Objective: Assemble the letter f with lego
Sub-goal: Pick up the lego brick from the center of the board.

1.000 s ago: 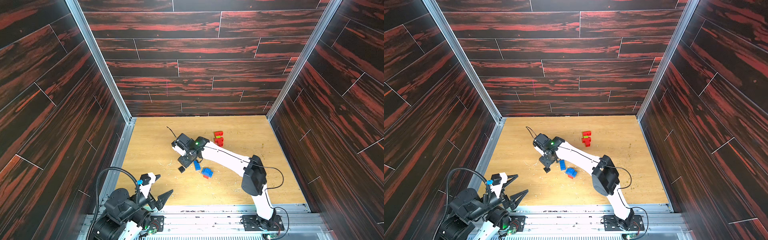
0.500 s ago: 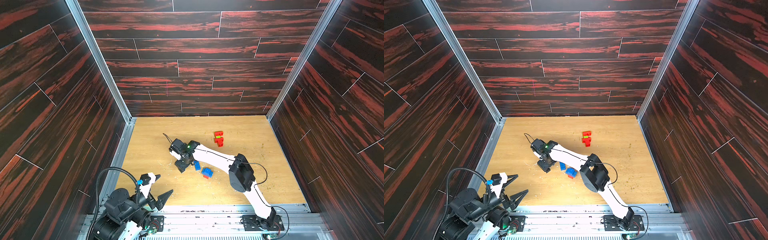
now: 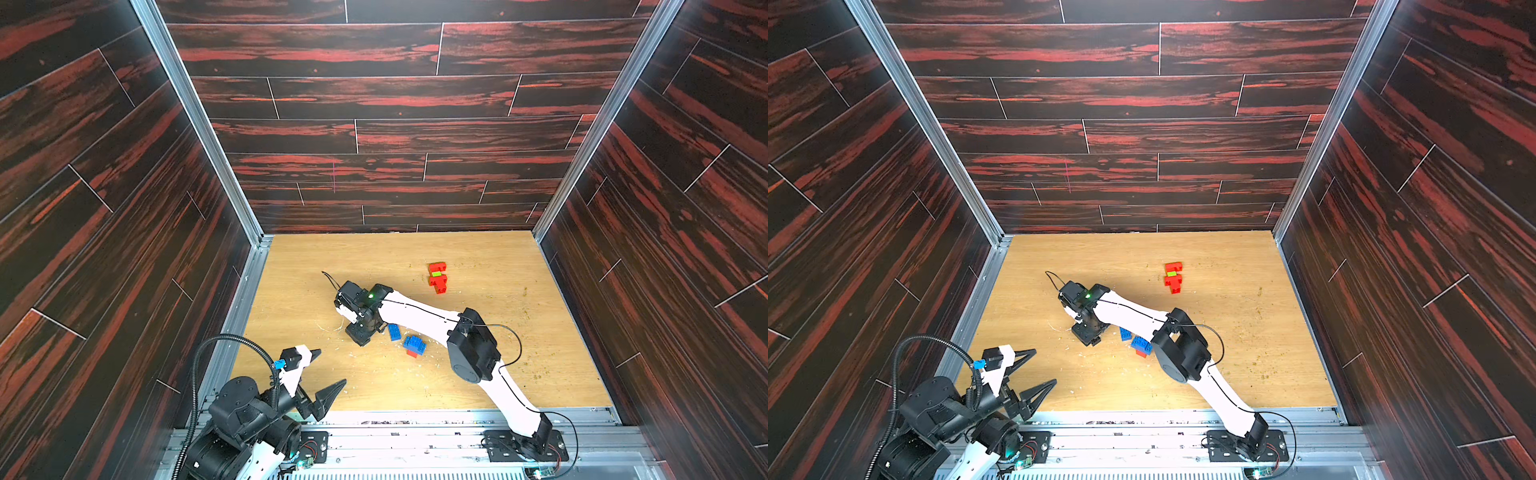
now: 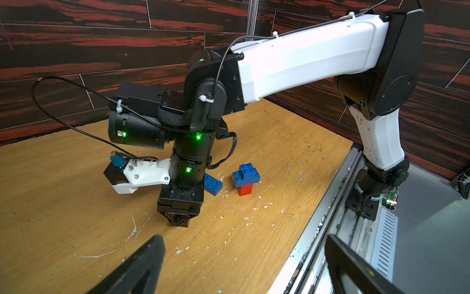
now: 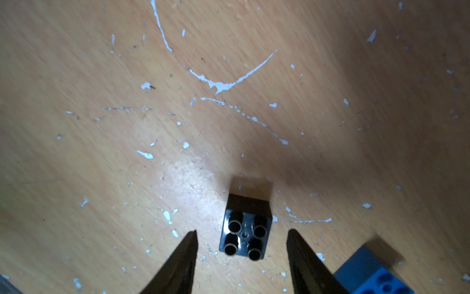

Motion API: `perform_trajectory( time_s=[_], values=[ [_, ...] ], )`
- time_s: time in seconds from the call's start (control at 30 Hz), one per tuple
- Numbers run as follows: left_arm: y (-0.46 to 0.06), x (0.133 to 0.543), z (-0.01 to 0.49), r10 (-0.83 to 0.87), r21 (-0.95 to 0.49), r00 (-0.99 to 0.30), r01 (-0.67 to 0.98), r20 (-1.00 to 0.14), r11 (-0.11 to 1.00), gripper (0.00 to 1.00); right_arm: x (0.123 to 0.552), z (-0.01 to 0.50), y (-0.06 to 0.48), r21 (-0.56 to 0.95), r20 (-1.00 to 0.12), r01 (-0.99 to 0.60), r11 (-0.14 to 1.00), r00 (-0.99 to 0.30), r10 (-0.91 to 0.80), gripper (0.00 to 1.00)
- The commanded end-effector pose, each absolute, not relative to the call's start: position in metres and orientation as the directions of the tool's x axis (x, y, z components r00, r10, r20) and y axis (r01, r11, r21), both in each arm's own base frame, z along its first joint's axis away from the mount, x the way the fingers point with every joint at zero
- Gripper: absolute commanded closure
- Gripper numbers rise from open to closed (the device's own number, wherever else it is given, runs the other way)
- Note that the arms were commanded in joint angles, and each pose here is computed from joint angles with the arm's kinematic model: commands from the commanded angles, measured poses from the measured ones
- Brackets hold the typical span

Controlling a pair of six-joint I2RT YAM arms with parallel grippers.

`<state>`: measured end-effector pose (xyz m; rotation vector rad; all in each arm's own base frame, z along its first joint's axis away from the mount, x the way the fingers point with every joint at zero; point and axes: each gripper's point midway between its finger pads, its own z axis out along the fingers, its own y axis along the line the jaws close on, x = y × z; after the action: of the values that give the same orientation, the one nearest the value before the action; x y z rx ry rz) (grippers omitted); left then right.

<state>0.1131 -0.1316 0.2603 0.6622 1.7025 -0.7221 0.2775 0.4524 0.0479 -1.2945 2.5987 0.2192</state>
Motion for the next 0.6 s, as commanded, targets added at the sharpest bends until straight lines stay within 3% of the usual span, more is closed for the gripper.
perform_trajectory(
  time_s=[0.0, 0.57],
  values=[
    [-0.132, 0.111, 0.259, 0.075, -0.118, -0.217, 0.753, -0.973, 0.648, 0.0, 0.27, 0.041, 0.454, 0.038, -0.236, -0.801, 0.598, -0.589, -0.773, 0.41],
    [-0.132, 0.11, 0.26, 0.074, -0.118, -0.216, 0.754, -0.974, 0.646, 0.0, 0.266, 0.028, 0.453, 0.042, -0.201, -0.799, 0.6, -0.595, -0.778, 0.41]
  ],
)
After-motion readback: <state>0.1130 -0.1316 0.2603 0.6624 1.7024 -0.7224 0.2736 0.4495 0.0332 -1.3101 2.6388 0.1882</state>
